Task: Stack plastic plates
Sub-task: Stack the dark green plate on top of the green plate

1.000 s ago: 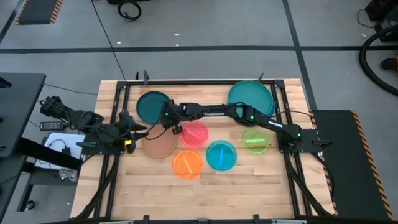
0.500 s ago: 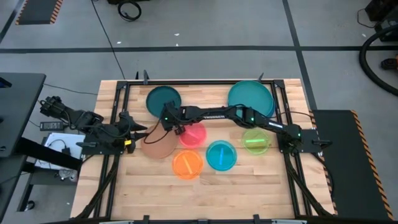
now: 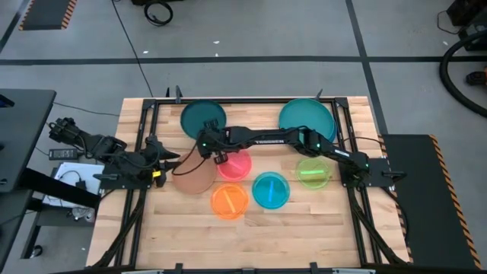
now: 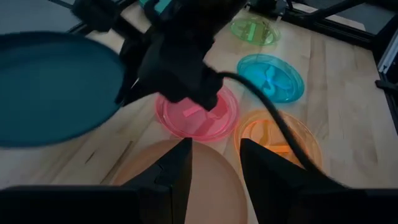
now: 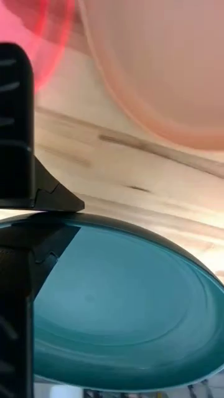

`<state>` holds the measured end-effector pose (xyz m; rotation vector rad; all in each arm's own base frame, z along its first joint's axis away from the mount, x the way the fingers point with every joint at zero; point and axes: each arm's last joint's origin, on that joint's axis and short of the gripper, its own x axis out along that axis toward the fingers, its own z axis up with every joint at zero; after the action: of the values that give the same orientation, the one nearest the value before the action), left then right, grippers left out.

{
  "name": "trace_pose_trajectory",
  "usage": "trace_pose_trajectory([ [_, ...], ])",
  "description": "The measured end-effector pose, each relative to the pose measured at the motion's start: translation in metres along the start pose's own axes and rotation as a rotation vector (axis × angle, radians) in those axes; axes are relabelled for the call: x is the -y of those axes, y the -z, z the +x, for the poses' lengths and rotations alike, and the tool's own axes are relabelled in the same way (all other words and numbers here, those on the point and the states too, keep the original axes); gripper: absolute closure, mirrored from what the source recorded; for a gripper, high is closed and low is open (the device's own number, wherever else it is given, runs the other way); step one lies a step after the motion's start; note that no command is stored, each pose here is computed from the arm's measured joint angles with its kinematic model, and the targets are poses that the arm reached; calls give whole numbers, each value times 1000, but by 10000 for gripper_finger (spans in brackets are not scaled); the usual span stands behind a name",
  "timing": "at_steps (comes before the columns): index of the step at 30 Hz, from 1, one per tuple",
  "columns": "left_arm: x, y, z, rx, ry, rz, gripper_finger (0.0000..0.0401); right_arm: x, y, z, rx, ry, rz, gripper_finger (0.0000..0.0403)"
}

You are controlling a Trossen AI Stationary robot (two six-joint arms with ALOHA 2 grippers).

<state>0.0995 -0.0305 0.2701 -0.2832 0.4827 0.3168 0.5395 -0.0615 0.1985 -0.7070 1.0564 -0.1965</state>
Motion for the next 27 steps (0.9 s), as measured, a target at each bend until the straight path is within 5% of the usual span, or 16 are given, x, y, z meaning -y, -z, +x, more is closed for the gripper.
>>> trace_pose_trajectory([
  [15, 0, 0, 0, 0, -1, -7, 259, -16, 32, -30, -414, -10, 129, 375],
  [27, -1, 1, 0, -6, -6, -5, 259, -13, 46, -45, -557, 44, 269, 376],
])
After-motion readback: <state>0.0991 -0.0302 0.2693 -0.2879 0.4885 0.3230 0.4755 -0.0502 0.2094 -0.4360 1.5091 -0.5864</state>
